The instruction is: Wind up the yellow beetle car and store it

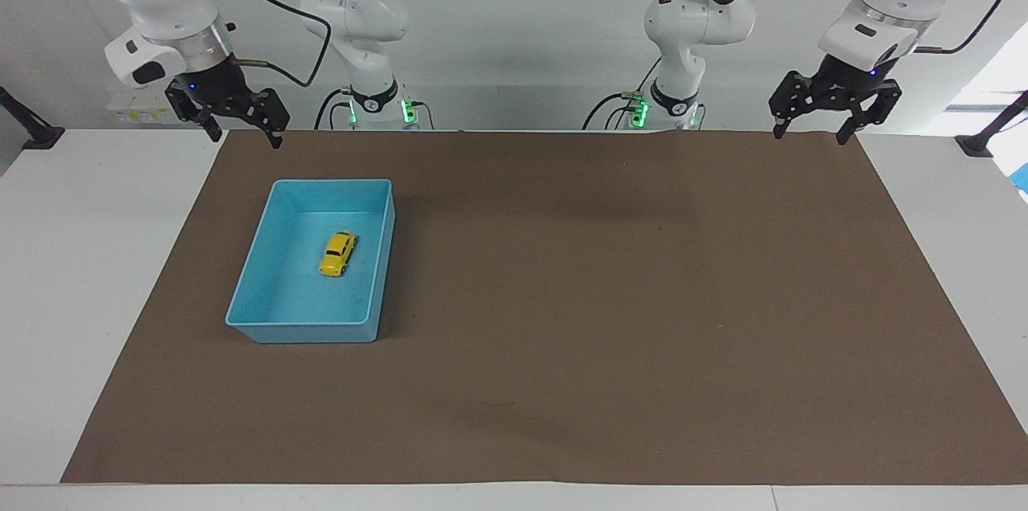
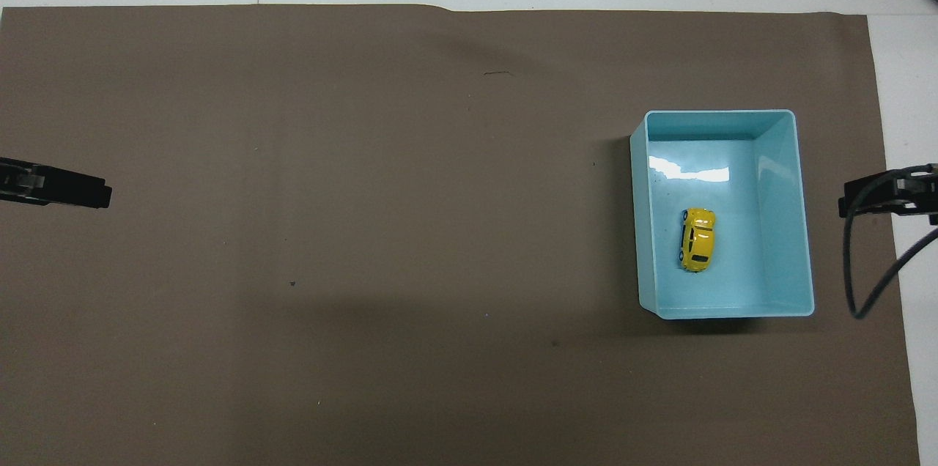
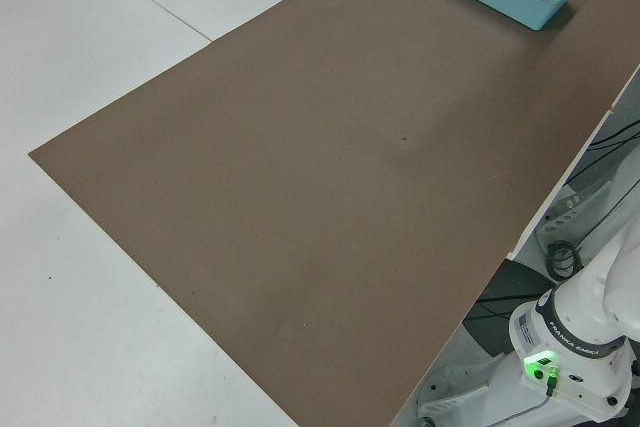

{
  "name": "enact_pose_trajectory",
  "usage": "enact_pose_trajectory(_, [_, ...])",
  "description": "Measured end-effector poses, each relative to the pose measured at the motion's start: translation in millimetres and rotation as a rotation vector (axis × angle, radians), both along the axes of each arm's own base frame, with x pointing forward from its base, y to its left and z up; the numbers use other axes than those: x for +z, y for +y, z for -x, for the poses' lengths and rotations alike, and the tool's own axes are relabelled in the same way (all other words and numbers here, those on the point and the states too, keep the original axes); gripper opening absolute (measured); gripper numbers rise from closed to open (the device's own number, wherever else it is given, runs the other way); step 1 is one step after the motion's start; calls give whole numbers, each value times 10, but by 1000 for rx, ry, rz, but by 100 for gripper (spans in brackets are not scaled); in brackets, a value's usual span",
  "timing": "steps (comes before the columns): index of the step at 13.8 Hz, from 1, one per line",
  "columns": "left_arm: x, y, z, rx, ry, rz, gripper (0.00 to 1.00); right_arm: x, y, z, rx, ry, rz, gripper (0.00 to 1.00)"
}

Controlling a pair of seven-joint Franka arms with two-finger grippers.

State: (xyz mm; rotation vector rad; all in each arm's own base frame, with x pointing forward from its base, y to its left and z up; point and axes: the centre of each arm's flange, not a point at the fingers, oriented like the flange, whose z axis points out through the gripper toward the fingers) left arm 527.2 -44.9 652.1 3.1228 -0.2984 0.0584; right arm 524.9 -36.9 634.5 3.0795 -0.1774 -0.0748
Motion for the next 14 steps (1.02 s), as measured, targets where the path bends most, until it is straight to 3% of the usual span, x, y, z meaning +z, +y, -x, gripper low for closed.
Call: enact_pose_trajectory(14, [0, 0, 0, 0, 0, 0, 100, 54, -2, -49, 0, 0, -2, 100])
